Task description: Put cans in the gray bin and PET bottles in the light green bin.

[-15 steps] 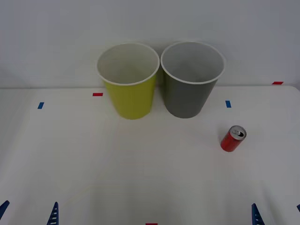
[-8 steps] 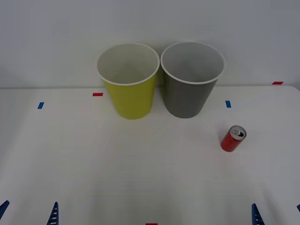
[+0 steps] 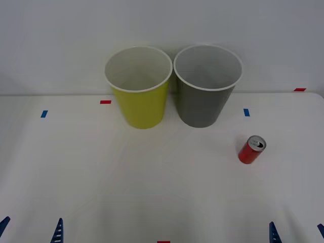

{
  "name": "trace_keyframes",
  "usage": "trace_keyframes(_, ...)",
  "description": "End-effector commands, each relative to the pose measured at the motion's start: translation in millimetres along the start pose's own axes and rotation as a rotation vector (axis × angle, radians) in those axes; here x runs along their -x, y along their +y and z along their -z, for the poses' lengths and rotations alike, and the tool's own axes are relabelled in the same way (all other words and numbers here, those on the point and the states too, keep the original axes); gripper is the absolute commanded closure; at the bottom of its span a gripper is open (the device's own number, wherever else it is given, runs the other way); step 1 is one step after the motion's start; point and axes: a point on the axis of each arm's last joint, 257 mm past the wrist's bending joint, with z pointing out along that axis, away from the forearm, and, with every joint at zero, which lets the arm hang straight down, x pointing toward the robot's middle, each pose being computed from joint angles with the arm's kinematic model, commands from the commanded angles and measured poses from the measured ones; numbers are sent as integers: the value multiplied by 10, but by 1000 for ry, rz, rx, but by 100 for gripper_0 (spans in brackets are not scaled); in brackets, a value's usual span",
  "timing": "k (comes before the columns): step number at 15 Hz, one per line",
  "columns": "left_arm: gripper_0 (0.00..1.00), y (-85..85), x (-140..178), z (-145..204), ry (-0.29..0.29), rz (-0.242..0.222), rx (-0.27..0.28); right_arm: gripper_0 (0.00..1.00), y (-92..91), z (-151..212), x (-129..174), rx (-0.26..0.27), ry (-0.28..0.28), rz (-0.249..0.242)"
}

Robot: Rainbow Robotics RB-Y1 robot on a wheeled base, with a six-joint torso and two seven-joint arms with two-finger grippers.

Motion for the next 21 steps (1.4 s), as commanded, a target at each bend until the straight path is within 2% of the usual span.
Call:
trace_keyframes(1, 0, 0, -1, 1, 0, 0, 0, 0, 14, -37, 48, -9, -33, 13)
trace_keyframes(4, 0, 0, -1, 1, 0, 0, 0, 0, 23, -77, -101, -9, -83, 8)
trace_keyframes(6, 0, 0, -1, 1, 0, 0, 0, 0, 120, -230, -208, 6, -86, 14)
trace_keyframes(9, 0, 0, -1, 1, 0, 0, 0, 0, 155, -528, -292, 2, -118, 31)
trace_keyframes(13, 0, 0, -1, 1, 0, 0, 0, 0, 257, -956, -290, 10, -109, 45)
trace_keyframes(18, 0, 0, -1, 1, 0, 0, 0, 0, 356, -1257, -246, -5, -118, 45)
trace_keyframes(21, 0, 0, -1, 1, 0, 0, 0, 0, 316, -1434, -268, -21, -135, 66)
